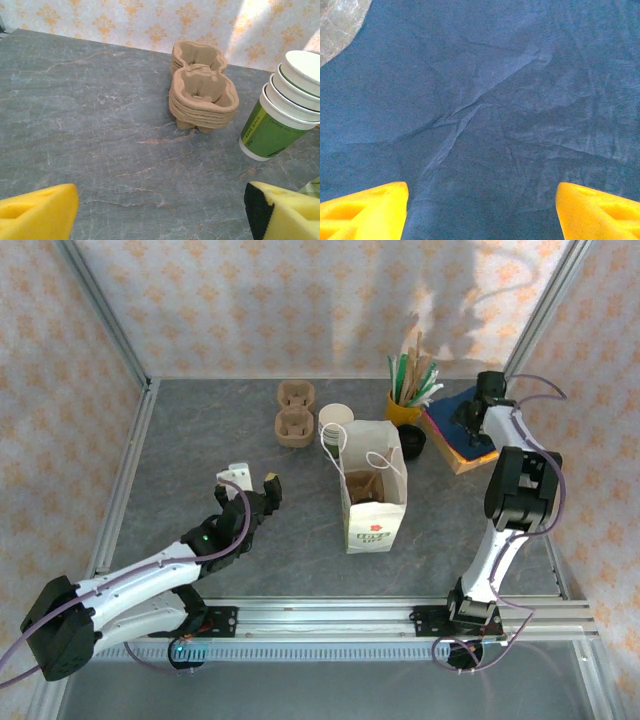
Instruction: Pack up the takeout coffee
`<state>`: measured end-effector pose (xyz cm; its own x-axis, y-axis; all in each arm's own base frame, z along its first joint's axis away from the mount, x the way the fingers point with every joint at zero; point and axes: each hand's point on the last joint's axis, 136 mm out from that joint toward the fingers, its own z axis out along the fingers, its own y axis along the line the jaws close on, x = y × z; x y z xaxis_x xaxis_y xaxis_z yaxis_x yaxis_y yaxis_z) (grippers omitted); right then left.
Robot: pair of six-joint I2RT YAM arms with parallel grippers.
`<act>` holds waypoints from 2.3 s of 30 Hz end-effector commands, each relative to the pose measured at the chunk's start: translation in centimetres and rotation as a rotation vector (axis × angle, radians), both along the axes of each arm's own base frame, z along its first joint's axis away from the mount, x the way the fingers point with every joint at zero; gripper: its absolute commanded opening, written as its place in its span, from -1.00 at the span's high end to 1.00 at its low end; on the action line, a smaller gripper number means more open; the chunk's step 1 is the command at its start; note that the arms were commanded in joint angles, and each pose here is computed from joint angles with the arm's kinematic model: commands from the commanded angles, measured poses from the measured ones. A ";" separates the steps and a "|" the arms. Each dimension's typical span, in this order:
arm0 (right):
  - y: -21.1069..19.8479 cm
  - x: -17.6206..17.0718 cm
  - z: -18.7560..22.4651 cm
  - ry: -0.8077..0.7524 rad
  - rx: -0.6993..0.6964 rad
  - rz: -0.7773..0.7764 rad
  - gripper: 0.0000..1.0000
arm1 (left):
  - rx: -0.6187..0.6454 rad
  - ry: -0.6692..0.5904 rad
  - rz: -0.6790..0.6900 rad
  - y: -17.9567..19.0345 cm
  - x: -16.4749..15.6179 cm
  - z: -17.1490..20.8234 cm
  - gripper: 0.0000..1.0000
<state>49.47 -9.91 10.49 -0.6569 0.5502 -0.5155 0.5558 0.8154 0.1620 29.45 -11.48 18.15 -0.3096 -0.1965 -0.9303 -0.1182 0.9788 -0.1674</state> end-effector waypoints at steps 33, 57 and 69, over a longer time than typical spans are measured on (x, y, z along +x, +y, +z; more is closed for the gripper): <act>-1.6 2.7 -3.0 0.091 -0.036 -0.005 -0.53 | -0.012 -0.032 -0.069 -1.2 0.5 3.3 -0.76; 0.3 3.2 1.9 -0.030 0.028 0.084 0.36 | -0.031 -0.017 -0.066 -1.0 0.1 2.2 -0.76; 0.7 2.8 4.3 -0.092 0.056 0.092 0.81 | -0.032 -0.009 -0.057 -0.6 -0.2 1.5 -0.76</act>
<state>52.54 -8.99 12.23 -0.6870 0.5197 -0.5080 0.4731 0.8504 0.2302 29.48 -12.94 19.74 -0.3203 -0.1895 -0.9282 -0.0345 0.9815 -0.1885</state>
